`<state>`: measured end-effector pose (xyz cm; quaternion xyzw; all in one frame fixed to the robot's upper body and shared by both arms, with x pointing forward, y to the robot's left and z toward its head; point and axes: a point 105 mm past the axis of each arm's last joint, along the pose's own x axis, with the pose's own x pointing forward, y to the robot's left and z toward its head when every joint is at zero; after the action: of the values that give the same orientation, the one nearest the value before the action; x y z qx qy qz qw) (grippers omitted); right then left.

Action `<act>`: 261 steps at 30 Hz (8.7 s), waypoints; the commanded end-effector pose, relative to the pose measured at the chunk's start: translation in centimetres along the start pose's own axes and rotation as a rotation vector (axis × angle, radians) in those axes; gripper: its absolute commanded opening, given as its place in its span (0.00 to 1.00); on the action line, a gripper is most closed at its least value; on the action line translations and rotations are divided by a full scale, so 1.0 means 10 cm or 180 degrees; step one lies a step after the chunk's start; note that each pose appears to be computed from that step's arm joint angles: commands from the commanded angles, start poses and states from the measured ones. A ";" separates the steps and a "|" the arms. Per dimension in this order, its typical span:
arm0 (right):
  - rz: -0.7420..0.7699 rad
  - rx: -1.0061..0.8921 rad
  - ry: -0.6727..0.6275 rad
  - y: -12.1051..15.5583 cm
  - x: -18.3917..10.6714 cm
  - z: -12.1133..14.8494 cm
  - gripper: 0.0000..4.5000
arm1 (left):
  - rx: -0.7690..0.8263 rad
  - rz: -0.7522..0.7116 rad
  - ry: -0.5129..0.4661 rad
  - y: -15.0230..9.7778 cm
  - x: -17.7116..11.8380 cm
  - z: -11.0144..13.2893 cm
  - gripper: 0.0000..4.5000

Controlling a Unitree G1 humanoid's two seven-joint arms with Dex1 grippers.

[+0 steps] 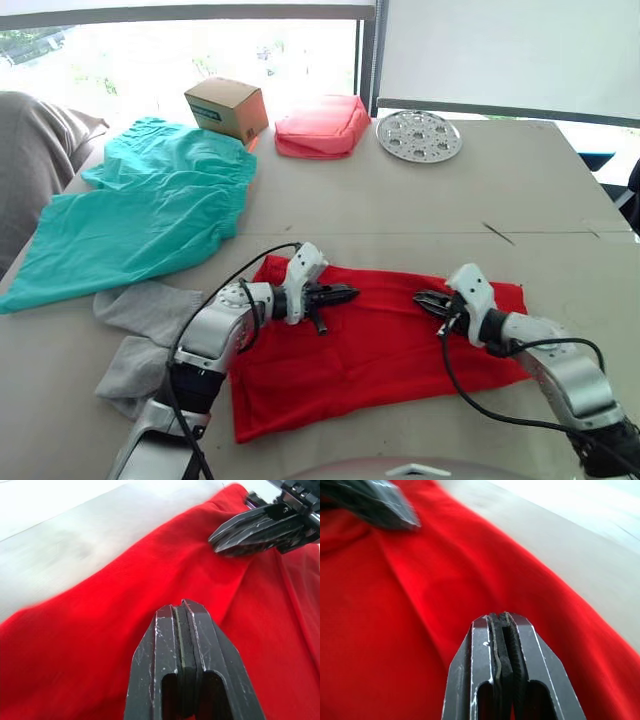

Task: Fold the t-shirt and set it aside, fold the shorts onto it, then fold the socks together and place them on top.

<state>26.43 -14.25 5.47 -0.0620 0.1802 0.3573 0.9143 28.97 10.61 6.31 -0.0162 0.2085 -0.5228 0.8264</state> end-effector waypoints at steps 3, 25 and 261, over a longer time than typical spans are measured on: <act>-0.1150 0.0682 0.0166 -0.58 -0.56 -0.28 0.00 | -0.0461 0.0306 -0.0059 0.17 -0.37 -0.10 0.02; -0.0955 -0.0324 0.0014 -0.66 -0.98 0.24 0.90 | -0.0153 0.0341 -0.0401 0.24 -0.92 0.50 0.70; 0.1581 -0.4236 -0.0327 0.84 -0.65 -0.32 0.02 | 0.2429 -0.0089 0.0399 -0.56 -1.14 -0.50 0.00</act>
<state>15.58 -12.63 4.88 -0.5456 -0.1087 0.5886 0.5866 17.99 19.28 5.98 0.3194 0.0640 -0.5708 0.7537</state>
